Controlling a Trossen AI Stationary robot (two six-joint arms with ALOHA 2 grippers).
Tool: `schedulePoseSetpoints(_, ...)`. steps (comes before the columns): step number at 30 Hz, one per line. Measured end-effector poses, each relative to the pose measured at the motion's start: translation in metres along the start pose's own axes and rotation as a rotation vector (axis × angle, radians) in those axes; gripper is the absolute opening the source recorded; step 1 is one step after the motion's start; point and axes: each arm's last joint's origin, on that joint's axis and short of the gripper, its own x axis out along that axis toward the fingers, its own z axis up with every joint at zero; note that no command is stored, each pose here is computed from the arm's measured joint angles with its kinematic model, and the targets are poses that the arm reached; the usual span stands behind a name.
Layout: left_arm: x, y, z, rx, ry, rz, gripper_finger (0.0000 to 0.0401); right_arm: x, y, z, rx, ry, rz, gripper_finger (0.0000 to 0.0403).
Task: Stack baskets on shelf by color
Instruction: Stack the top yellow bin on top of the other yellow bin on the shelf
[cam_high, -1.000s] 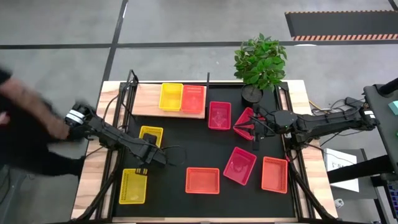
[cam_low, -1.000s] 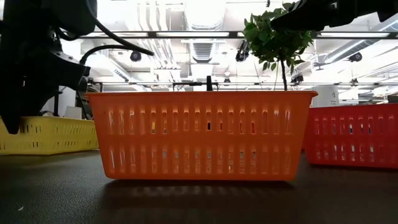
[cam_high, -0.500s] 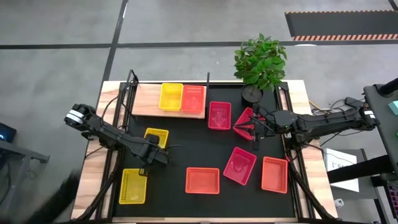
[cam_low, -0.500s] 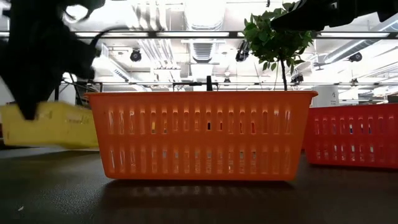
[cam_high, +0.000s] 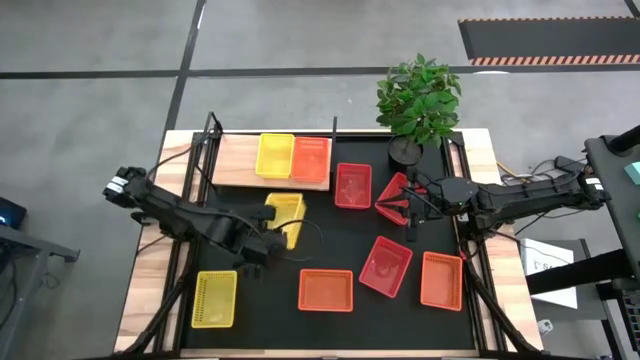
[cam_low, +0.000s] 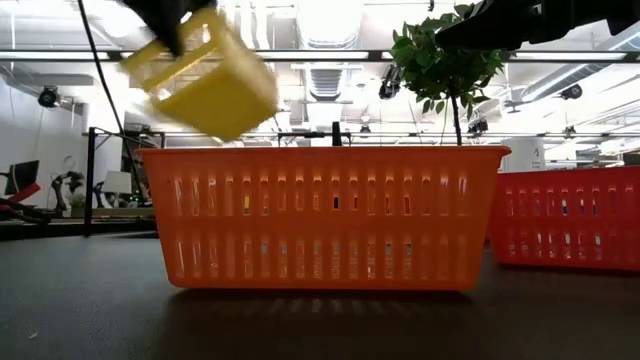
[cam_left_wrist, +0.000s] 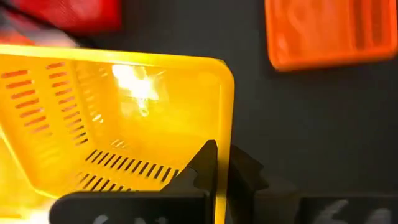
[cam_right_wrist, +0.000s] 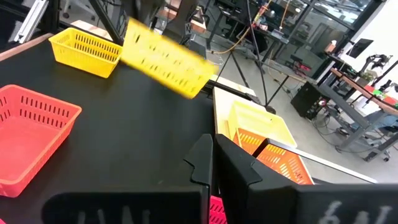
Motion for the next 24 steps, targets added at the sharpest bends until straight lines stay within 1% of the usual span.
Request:
schedulePoseSetpoints(3,-0.011,0.005,0.007,0.089,-0.057,0.084,0.0000,0.000,0.000,0.000,0.000,0.000,0.000,0.0009)
schedulePoseSetpoints(6,-0.014,0.013,0.010,0.169,-0.071,0.195,0.0000,0.000,0.000,0.000,0.000,0.000,0.000,0.0009)
schedulePoseSetpoints(9,-0.010,0.029,0.010,0.191,-0.043,0.294,0.0000,0.000,0.000,0.000,0.000,0.000,0.000,0.0009)
schedulePoseSetpoints(14,0.000,0.063,0.011,0.135,0.018,0.346,0.0000,0.000,0.000,0.000,0.000,0.000,0.000,0.0009)
schedulePoseSetpoints(18,0.007,0.093,0.007,0.056,0.071,0.371,0.0000,0.000,0.000,-0.001,-0.001,0.010,0.004,0.0009)
schedulePoseSetpoints(24,0.016,0.132,-0.006,-0.038,0.172,0.325,0.0000,0.000,0.001,-0.002,-0.002,0.025,0.010,0.0009)
